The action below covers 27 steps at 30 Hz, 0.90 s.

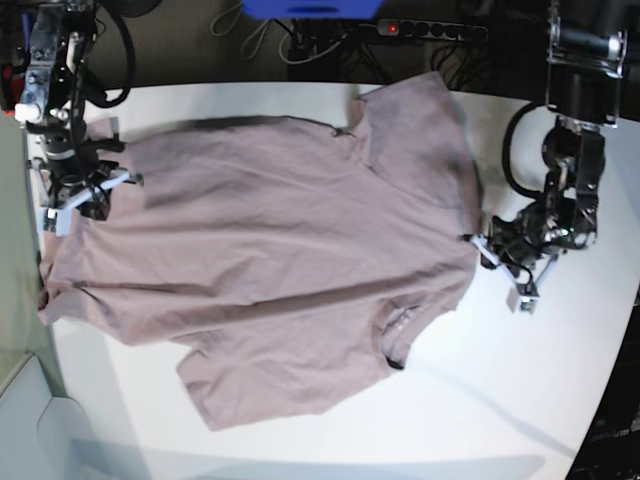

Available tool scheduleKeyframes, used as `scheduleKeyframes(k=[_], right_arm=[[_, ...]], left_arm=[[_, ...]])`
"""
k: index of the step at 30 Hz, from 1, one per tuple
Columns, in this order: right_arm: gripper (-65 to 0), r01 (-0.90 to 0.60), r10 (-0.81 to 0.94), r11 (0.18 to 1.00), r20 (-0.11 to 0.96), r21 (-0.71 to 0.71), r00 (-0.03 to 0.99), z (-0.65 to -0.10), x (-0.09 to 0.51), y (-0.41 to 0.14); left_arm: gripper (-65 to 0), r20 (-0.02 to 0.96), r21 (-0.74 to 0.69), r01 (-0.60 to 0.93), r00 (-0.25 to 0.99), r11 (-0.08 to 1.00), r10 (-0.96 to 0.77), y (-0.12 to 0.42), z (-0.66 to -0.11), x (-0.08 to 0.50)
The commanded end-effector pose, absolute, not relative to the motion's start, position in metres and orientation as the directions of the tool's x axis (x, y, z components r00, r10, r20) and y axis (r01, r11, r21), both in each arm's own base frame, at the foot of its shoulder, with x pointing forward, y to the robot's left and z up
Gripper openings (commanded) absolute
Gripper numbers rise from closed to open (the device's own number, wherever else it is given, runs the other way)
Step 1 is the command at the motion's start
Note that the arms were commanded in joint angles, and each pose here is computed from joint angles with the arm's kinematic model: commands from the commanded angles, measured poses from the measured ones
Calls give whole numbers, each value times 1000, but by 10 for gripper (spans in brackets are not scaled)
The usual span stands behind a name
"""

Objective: Layout the t-shirt on the table in an organized manner, then fold the t-shirt properly
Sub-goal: 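Pull the held shirt edges apart with both grippers to smooth the body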

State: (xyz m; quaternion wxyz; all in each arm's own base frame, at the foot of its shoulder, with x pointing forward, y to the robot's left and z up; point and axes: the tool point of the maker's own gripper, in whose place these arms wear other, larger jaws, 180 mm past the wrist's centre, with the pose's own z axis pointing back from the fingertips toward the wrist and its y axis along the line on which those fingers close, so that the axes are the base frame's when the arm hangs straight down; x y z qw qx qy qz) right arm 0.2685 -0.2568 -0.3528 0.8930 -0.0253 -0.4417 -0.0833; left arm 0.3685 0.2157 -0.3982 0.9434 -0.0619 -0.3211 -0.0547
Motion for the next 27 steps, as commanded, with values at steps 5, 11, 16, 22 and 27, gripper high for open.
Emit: scheduleKeyframes(k=[5, 11, 16, 22, 27], right_arm=[[-551, 170, -109, 985, 813, 13, 572, -345, 269, -261], [-551, 167, -111, 986, 795, 12, 597, -352, 257, -260], [-551, 179, -139, 983, 782, 36, 607, -360, 251, -251], [-551, 179, -138, 983, 769, 31, 624, -365, 241, -251], [-547, 222, -149, 975, 767, 9, 624, -361, 225, -266]], left_arm=[[-648, 670, -77, 176, 738, 981, -79, 228, -350, 383], [-648, 698, -201, 208, 716, 957, -9, 200, -325, 374], [-648, 673, -327, 229, 738, 917, 55, 139, -344, 362], [-648, 646, -309, 316, 762, 897, -47, 78, -370, 347], [-648, 626, -217, 285, 774, 934, -91, 91, -407, 349]])
